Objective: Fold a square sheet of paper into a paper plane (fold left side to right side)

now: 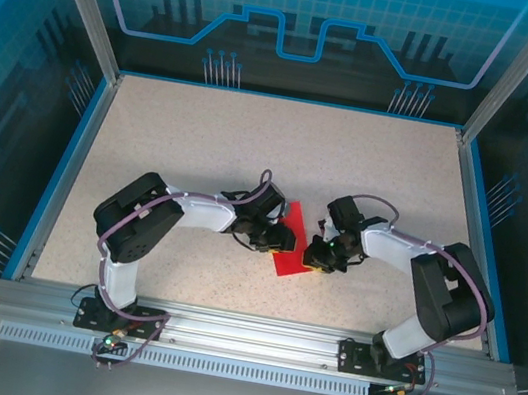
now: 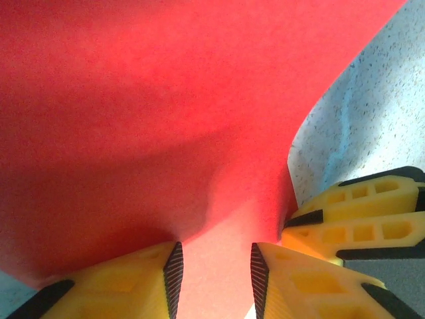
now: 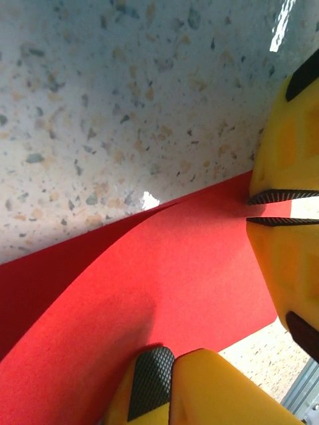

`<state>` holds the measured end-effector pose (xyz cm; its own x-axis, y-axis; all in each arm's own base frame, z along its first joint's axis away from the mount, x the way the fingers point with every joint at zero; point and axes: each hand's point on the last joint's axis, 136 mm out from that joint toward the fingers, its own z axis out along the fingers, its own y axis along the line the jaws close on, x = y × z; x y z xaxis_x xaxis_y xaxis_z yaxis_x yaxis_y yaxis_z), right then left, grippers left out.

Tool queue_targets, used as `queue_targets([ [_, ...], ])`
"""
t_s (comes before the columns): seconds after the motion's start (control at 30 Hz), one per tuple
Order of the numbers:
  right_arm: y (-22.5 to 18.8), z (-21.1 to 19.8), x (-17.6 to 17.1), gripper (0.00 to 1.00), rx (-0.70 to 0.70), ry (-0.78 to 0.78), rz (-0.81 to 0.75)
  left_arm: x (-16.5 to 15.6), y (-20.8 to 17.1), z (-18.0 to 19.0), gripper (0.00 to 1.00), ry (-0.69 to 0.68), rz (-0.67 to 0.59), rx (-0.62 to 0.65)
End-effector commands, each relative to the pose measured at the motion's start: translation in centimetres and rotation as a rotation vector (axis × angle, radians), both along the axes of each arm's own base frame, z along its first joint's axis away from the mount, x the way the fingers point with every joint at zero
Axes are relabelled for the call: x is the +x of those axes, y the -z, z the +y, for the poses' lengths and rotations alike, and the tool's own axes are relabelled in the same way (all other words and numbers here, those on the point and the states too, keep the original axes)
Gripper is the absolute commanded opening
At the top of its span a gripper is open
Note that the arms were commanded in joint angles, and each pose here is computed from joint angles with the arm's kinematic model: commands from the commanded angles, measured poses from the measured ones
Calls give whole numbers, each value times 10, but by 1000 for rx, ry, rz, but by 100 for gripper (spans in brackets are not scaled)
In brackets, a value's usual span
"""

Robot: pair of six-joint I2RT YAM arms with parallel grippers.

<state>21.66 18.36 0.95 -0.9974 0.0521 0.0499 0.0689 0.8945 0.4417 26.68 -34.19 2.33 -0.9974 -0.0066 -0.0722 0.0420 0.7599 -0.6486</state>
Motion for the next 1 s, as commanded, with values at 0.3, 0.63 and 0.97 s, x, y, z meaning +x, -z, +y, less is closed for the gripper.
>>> queue_targets([
  [0.3, 23, -34, -24, 18, -204, -24, 85, 44, 8, 30, 42, -44, -65, 102],
  [0.63, 22, -36, -29, 18, -204, -35, 91, 94, 22, 68, 41, -152, -70, 133],
  [0.97, 25, -30, -34, 18, -153, 10, 109, 138, 8, 65, 44, -178, -103, 77],
])
